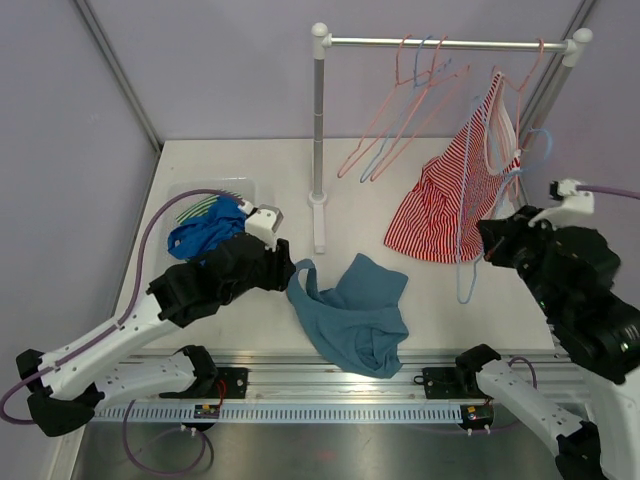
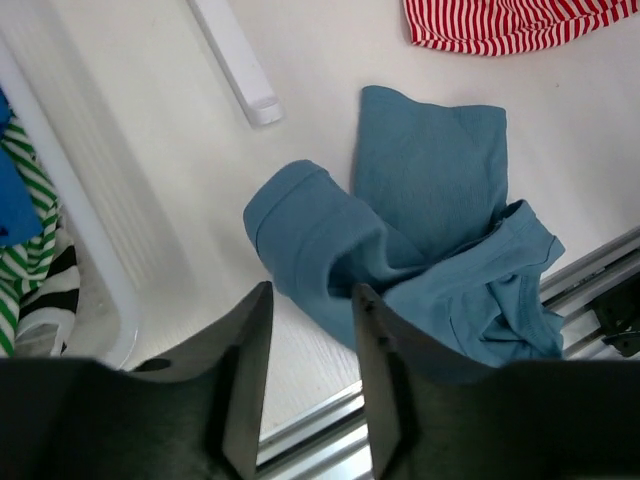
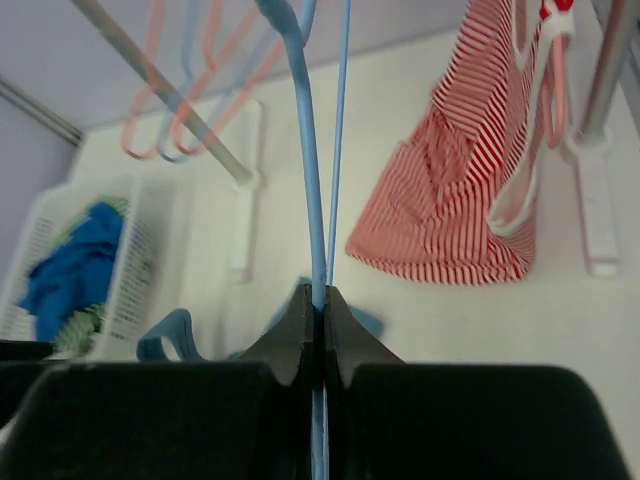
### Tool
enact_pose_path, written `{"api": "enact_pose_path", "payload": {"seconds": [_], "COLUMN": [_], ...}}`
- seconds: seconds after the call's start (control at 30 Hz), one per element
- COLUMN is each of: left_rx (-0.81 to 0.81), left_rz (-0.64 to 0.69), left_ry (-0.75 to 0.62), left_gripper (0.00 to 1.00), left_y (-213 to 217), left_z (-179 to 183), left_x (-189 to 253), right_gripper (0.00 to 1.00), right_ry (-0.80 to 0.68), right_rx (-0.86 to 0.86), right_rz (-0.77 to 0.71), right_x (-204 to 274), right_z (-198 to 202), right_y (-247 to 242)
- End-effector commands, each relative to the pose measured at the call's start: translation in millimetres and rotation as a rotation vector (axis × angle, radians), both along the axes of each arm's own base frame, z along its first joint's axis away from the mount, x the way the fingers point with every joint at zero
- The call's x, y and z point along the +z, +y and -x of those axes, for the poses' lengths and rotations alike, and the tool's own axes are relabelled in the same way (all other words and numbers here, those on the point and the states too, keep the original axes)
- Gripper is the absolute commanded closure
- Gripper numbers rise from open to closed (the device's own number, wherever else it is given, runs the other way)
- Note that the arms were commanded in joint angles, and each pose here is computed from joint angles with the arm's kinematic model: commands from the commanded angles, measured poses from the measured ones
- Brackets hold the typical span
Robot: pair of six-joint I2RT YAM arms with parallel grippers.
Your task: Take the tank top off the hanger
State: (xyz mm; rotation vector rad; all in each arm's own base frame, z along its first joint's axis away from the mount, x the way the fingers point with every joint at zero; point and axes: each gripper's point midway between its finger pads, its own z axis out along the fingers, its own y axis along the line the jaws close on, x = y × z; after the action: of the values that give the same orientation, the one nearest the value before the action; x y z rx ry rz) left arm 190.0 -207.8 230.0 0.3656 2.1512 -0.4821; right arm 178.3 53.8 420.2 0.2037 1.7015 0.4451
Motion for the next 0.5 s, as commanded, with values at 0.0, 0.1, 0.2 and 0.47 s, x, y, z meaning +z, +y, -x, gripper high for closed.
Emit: {"api": "enact_pose_path", "payload": {"seconds": [0.0,0.1,0.2,0.47], "left_rx": [0.048,0.037,0.013,-0.105], "left_rz": [0.020,-0.029,-0.068,-0.008], "left_ry": [-0.040,-0.042,-0.053,-0.131], "left_gripper": [0.47,0.25,0.01,0.01], "left_y": [20,33,43,43], "left_z": [3,10,15,30], "left_x": [37,41,42,23], "right_gripper": [1.00,1.00,1.00,1.00], "right_ry": [0.241,0.260,0.227,0.256], "right_rx": [-0.121,-0.143,-0.172,-0.171], "right_rz": [0.210,0.244,0.260,0.286], "right_x": [-53,-53,-28,0], "right_z": [-22,-45,-78,-168], "right_y": [-18,-12,-3,9]}}
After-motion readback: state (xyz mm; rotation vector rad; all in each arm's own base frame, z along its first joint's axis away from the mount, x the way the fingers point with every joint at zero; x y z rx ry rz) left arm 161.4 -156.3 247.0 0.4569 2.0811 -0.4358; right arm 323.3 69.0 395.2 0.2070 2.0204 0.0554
